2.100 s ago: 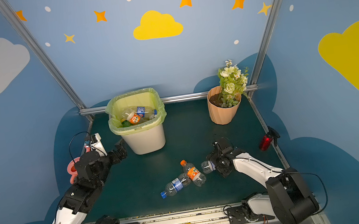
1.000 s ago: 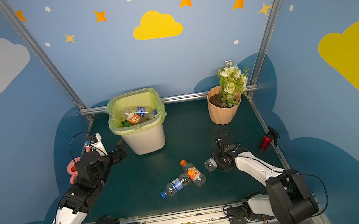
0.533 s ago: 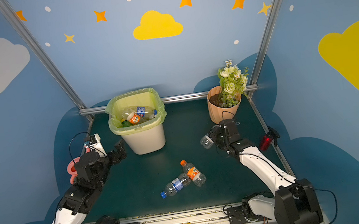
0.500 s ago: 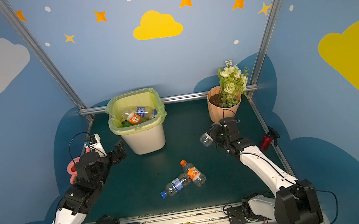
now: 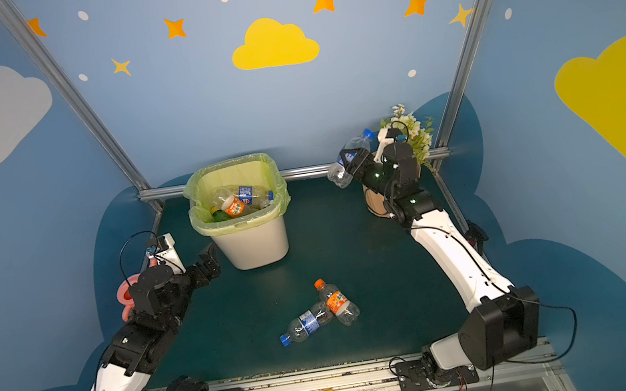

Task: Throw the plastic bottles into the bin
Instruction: 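Carry the blue-labelled bottle over the bin with the right gripper and release, then withdraw the right arm toward the plant pot while the left gripper reaches toward the bottles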

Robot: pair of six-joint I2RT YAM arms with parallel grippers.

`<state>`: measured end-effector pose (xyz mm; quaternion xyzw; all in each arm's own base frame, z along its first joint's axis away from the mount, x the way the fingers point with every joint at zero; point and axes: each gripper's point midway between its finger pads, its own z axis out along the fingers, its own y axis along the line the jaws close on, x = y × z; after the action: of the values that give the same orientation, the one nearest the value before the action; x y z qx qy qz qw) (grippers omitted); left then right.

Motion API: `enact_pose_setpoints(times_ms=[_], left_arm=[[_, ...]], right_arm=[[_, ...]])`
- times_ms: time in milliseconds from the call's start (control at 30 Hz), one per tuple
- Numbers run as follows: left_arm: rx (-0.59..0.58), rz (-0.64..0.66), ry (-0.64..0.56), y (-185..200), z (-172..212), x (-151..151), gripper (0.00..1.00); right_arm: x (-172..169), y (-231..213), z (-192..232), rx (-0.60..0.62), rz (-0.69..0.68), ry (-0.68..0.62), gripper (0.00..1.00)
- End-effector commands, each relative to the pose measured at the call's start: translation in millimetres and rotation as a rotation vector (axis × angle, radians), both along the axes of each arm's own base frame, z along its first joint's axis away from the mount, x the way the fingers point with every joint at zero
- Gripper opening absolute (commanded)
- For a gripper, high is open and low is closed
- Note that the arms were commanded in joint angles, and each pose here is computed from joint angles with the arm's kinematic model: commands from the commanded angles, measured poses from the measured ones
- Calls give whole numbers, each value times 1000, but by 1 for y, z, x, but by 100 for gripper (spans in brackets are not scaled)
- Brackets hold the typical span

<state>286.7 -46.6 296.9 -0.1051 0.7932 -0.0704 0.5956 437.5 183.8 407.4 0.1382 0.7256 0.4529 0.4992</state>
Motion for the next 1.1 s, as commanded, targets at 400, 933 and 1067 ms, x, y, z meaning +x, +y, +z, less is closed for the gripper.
enact_pose_setpoints(times_ms=[400,933,1067], left_arm=[[-2,17,6,6,0,-9,100],[7,-6,-7,1,6,-11,100],[56,-65,-1,-14,9,-11,100]], right_arm=[[-21,221,-2,-132,646,-32,76],[-29,99,49,-268,294,-179,92],[-27,67,19,-254,240,-116,93]])
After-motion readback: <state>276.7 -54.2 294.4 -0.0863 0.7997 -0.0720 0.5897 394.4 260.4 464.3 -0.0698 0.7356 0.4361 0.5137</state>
